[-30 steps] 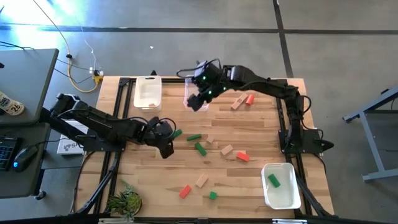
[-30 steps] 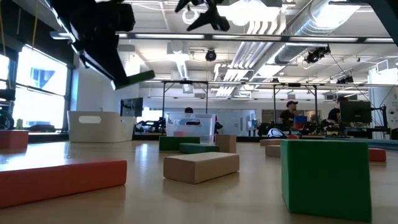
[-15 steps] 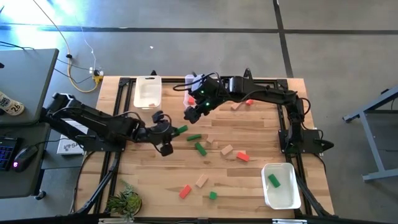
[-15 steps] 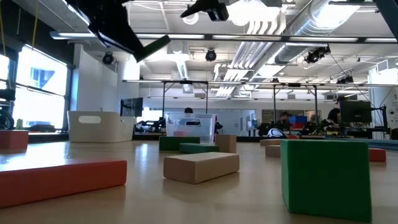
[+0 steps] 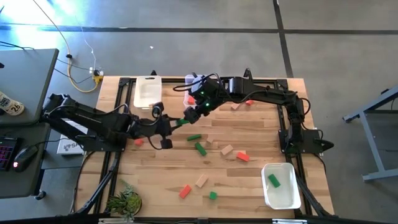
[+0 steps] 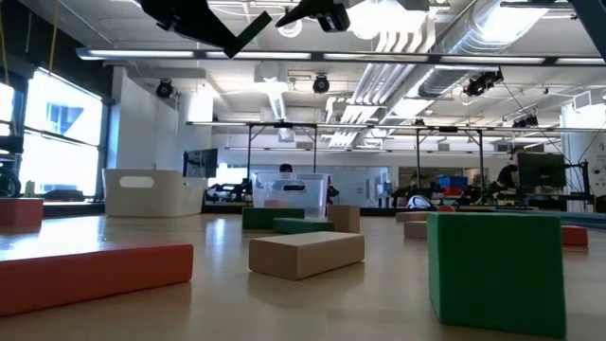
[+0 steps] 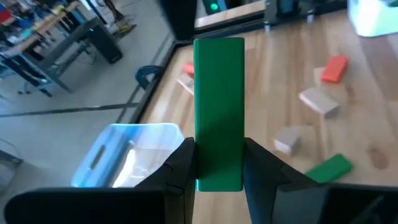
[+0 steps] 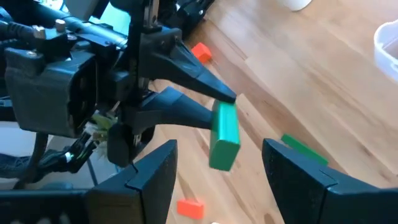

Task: Sort & place blocks by color
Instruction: Put the green block into the bottom white bin

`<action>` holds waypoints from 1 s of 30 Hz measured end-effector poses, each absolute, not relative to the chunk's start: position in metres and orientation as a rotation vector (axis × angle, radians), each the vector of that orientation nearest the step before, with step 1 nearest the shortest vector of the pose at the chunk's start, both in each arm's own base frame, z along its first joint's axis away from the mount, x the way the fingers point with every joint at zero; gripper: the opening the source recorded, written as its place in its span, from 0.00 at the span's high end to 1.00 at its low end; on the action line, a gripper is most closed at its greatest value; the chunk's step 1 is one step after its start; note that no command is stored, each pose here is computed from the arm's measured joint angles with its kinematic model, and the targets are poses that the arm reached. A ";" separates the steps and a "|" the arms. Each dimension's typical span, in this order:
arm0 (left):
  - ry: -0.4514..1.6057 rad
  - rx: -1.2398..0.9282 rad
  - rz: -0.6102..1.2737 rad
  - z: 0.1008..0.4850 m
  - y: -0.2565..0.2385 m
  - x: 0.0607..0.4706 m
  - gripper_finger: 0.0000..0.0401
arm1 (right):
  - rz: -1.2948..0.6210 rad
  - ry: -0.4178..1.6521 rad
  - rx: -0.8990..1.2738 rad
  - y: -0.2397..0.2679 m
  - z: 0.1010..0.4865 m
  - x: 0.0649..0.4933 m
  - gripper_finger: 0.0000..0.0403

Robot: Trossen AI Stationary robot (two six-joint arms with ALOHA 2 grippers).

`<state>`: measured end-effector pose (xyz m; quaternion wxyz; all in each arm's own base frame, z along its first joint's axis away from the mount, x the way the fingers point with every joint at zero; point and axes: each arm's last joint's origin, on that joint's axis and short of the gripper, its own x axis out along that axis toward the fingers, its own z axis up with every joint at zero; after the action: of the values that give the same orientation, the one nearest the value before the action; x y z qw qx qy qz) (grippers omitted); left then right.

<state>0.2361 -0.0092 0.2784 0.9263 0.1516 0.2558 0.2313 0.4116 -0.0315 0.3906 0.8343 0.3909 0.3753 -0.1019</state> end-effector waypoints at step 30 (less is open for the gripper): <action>0.497 0.327 0.528 0.283 0.009 0.239 0.82 | -0.425 0.758 0.768 -0.039 0.368 0.429 0.55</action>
<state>0.2389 0.0088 0.2831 0.9219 0.1592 0.2420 0.2573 0.4285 -0.0394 0.3683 0.8365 0.3628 0.3582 -0.2008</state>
